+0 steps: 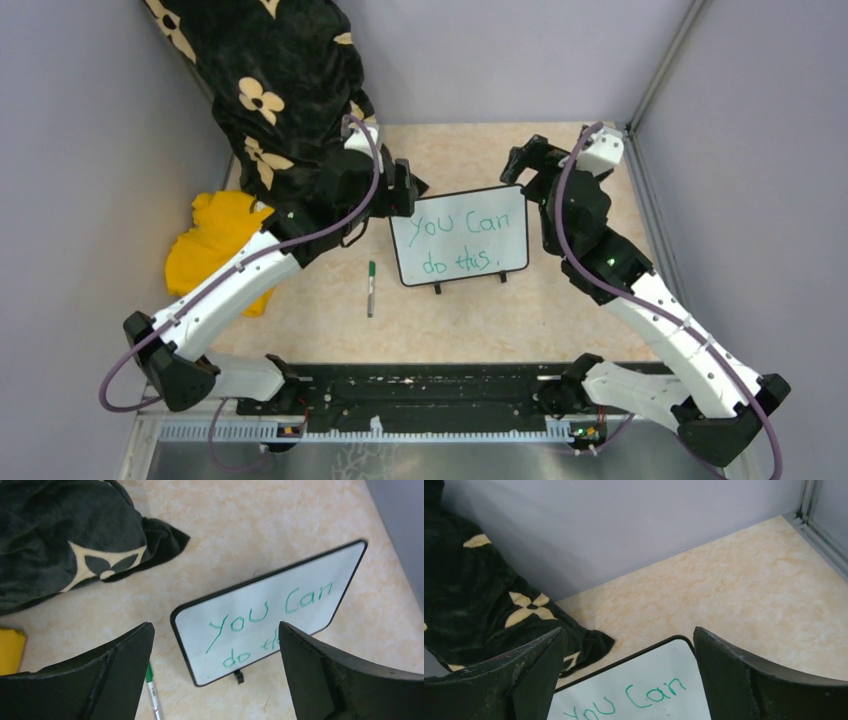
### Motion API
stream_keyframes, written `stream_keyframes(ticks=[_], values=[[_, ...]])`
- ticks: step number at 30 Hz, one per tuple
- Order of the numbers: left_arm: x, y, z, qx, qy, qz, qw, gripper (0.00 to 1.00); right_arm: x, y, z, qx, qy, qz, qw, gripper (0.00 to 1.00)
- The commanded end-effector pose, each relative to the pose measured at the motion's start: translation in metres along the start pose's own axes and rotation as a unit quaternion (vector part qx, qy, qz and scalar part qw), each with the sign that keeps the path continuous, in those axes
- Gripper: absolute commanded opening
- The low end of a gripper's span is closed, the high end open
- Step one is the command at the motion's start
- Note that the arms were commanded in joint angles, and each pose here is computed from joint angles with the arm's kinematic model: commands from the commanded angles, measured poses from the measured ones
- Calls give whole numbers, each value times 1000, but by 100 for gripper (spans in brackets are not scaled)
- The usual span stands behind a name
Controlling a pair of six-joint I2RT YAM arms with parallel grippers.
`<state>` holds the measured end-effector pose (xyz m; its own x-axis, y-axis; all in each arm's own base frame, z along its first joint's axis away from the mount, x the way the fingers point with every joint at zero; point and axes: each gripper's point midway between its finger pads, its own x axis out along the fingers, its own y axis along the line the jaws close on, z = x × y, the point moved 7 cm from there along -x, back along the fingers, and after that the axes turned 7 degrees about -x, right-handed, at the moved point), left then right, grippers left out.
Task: Write a sentence on the whiteboard
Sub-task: Reset both arms
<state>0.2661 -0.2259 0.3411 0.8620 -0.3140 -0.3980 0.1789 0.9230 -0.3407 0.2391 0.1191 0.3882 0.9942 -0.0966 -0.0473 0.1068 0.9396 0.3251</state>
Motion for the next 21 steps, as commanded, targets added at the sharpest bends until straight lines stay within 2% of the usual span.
stream_keyframes(ticks=[1, 2, 4, 5, 8, 13, 16, 21], values=[[-21, 3, 2, 42, -47, -72, 995, 99, -4, 5, 22, -89, -2, 40, 995, 88], [-24, 5, 3, 45, -58, -79, 994, 99, -5, 3, 23, -95, -1, 34, 995, 87], [-31, 9, 6, 52, -77, -82, 992, 99, -6, 0, 23, -91, 1, 22, 996, 98], [-34, 10, 9, 53, -85, -82, 992, 99, -7, -2, 24, -80, 0, 16, 997, 99], [-43, 9, 21, 57, -105, -83, 989, 99, -8, -3, 29, -56, -19, 12, 998, 99], [-61, -1, 52, 70, -142, -105, 982, 99, -11, 4, 46, -74, -36, 43, 996, 99], [-69, -4, 67, 74, -159, -102, 979, 99, -15, 5, 55, -55, -43, 46, 996, 99], [-85, 0, 83, 68, -193, -96, 974, 99, -33, 4, 78, -53, -89, 106, 989, 99]])
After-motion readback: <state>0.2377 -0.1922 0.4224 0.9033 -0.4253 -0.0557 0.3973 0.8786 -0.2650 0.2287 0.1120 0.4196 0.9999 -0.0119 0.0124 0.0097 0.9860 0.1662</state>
